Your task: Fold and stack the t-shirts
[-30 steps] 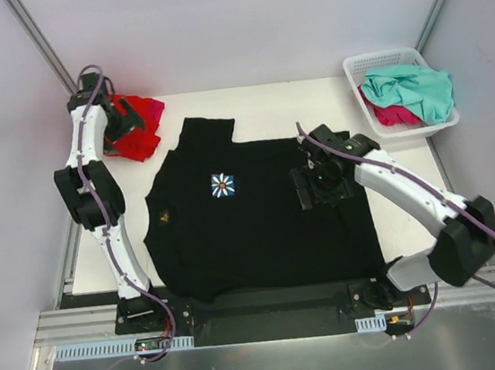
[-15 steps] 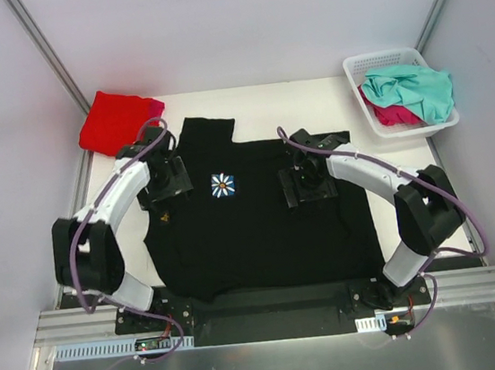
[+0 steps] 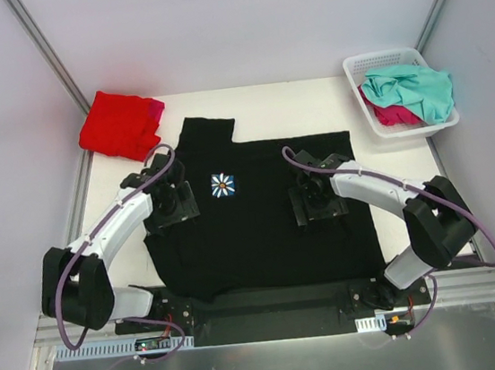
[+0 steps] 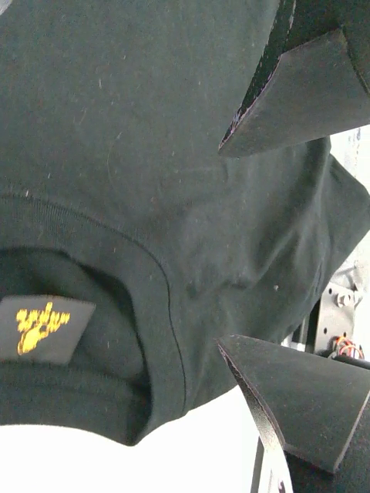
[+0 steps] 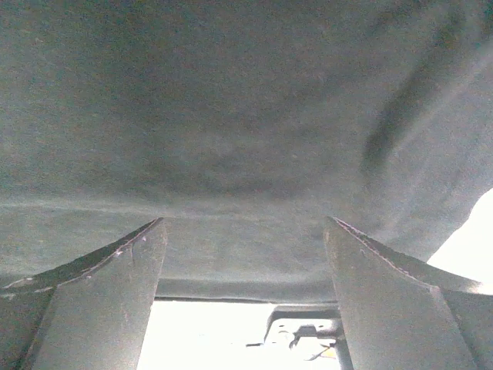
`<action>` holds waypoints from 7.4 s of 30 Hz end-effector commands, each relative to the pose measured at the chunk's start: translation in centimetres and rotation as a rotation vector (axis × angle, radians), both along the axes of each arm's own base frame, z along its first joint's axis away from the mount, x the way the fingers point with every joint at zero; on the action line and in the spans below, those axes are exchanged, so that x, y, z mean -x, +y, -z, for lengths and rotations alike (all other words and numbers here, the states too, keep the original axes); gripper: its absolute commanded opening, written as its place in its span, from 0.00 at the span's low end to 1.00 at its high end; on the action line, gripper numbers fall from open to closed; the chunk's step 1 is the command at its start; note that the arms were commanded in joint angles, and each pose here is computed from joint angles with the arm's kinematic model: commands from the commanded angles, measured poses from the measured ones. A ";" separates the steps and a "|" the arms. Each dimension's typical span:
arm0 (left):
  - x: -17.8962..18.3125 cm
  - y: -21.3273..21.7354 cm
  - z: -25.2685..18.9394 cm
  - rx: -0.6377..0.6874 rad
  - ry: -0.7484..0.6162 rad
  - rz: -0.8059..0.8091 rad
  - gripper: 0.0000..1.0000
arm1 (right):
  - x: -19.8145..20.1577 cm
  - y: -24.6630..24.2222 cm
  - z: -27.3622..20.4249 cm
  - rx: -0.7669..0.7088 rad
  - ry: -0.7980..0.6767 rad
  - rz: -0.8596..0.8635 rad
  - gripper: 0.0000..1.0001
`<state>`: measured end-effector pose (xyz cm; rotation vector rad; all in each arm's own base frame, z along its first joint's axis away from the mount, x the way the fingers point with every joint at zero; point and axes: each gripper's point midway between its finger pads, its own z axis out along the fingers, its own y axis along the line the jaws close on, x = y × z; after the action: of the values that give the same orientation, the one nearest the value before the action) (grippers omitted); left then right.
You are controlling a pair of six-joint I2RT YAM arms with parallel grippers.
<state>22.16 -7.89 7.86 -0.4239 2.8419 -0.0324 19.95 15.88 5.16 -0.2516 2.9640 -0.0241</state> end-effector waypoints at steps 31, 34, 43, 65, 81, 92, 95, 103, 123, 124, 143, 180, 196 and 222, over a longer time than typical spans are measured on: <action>-0.6 -4.8 7.1 -0.037 0.148 0.004 0.99 | 0.1 -2.5 3.3 0.144 0.026 0.099 0.88; -0.8 -5.1 7.4 -0.022 0.150 0.002 0.99 | -0.3 -2.3 3.5 0.129 0.027 0.103 0.88; -1.4 -6.1 8.3 0.016 0.153 0.004 0.99 | -1.5 -1.7 4.2 0.079 0.031 0.114 0.88; -6.5 -7.3 9.3 0.077 0.125 0.005 0.99 | -6.6 -1.9 5.2 -0.039 0.033 0.144 0.87; -13.7 -7.4 7.2 0.104 0.064 0.026 0.99 | -11.2 -0.4 1.5 -0.096 -0.014 0.109 0.87; -19.3 -7.3 5.9 0.122 0.021 0.010 0.99 | -12.7 -0.8 -0.2 -0.105 -0.047 0.109 0.87; -20.9 -7.0 5.0 0.130 0.004 0.007 0.99 | -13.1 -0.8 -0.7 -0.112 -0.059 0.111 0.87; -20.0 -7.0 1.2 0.155 -0.043 0.018 0.99 | -11.8 -0.3 -3.3 -0.159 -0.080 0.098 0.88; -12.2 1.4 -8.9 0.044 -0.159 -0.077 0.99 | -3.5 5.5 -4.7 -0.147 -0.060 -0.129 0.84; -11.9 1.4 -8.8 0.046 -0.155 -0.075 0.99 | -2.6 5.9 -4.2 -0.167 -0.033 -0.142 0.84; -5.3 2.4 -8.8 0.198 -0.107 -0.071 0.99 | 1.6 11.5 -4.9 -0.027 -0.115 -0.367 0.76; 8.4 -0.4 -2.0 0.252 -0.018 -0.253 0.59 | 1.4 5.2 -5.1 -0.053 -0.148 -0.231 0.80; 5.3 -2.3 0.5 0.217 -0.048 -0.272 0.45 | 1.8 5.5 -5.9 -0.108 -0.166 -0.237 0.80; 6.7 -1.4 2.9 0.126 0.004 -0.251 0.02 | 1.7 4.4 -6.2 -0.081 -0.185 -0.230 0.80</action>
<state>15.11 -9.91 4.85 -0.8326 2.7934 -0.2287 18.34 21.20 10.55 -0.5719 2.7458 0.1073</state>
